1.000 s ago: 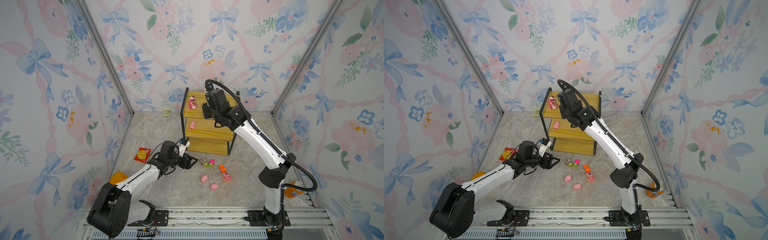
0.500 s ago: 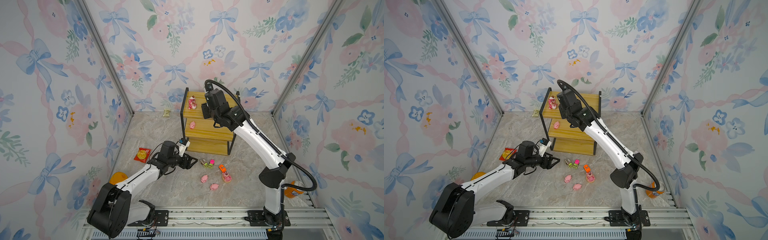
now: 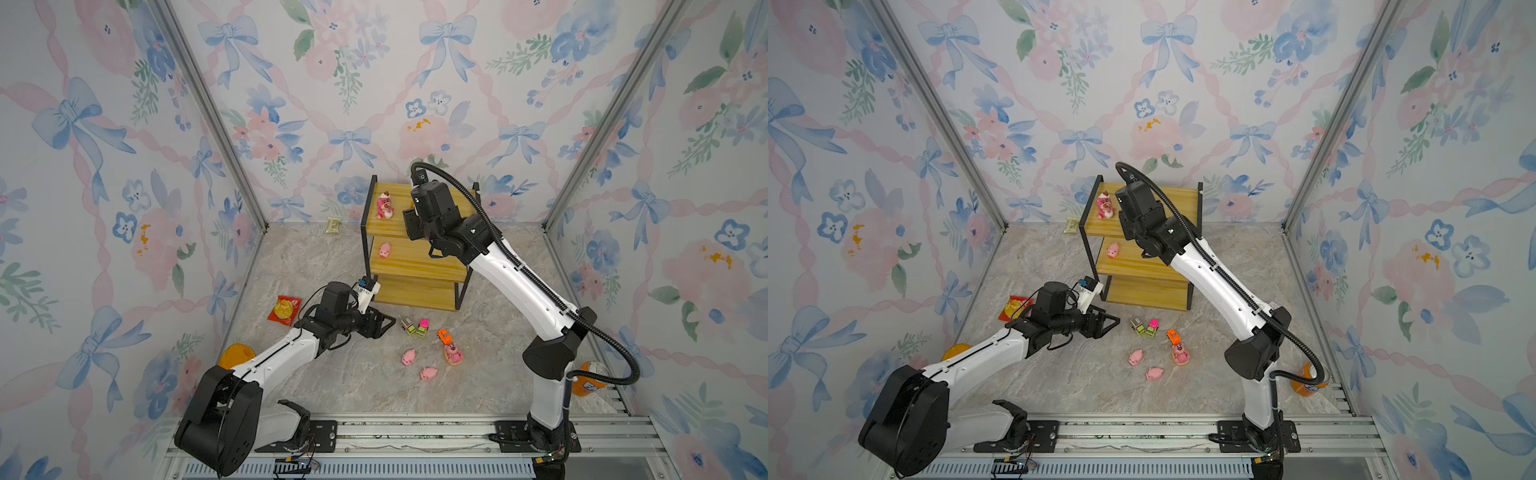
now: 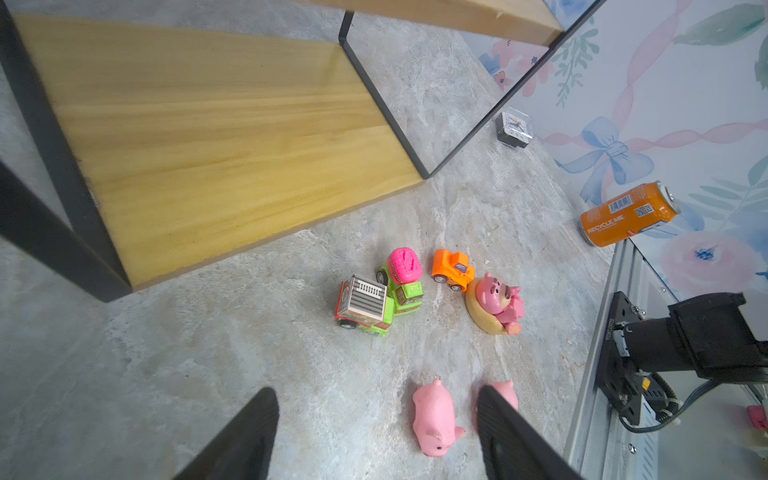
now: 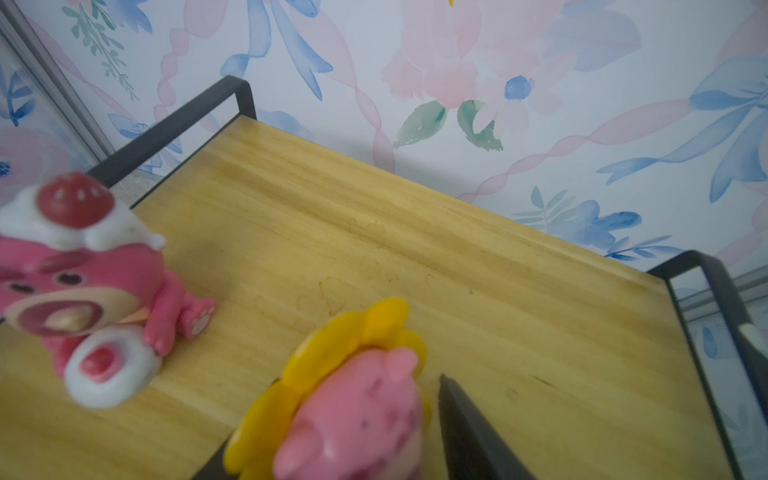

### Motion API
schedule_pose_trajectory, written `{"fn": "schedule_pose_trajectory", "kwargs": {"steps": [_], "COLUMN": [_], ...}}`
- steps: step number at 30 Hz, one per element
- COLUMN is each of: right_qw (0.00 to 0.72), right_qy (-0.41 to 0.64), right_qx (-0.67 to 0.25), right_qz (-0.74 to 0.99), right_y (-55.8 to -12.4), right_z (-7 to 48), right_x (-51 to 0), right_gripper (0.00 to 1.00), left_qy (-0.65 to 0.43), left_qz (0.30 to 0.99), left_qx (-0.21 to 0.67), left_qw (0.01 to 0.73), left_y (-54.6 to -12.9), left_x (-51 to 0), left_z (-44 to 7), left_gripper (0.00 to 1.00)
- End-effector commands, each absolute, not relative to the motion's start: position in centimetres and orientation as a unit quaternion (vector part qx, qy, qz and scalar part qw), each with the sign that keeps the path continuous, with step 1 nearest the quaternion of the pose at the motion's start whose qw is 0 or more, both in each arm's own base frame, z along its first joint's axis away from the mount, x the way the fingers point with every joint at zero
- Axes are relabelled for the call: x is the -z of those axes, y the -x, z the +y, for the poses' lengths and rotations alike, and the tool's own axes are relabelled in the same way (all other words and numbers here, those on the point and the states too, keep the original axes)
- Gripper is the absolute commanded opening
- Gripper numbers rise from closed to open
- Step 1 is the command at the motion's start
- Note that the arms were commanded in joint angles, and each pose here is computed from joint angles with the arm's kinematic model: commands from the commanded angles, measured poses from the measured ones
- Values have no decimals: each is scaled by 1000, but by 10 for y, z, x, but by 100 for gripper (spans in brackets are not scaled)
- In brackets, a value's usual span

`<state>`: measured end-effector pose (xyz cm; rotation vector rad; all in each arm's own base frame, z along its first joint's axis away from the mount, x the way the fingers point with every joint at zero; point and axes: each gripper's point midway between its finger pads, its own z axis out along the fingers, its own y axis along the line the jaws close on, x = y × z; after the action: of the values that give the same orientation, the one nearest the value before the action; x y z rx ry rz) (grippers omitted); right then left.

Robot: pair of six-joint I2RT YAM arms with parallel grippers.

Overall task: Place and organize the plastic toys onto the shelf
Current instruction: 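Open the right gripper to set the pig on the top shelf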

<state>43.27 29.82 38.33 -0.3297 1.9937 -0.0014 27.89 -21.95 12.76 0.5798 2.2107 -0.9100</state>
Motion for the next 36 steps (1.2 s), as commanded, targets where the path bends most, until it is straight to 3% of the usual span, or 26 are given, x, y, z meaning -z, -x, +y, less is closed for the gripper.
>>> {"fn": "schedule_pose_trajectory", "kwargs": {"steps": [1,36], "right_qw": [552,554], "right_qy": [125,124], "right_qx": [-11,-13], "right_qz": [825,823], "right_y": [-426,-413], "right_z": [288,276], "right_x": [-406,-408], "right_gripper": [62,71], "left_qy": [-230,-229], "left_qz": [841,841], "left_qx": [353,356], "left_qw": [339,337], "left_y": [-283,-282], "left_x": [-133,-133], "left_z": [-222,-223], "left_gripper": [76,76]}}
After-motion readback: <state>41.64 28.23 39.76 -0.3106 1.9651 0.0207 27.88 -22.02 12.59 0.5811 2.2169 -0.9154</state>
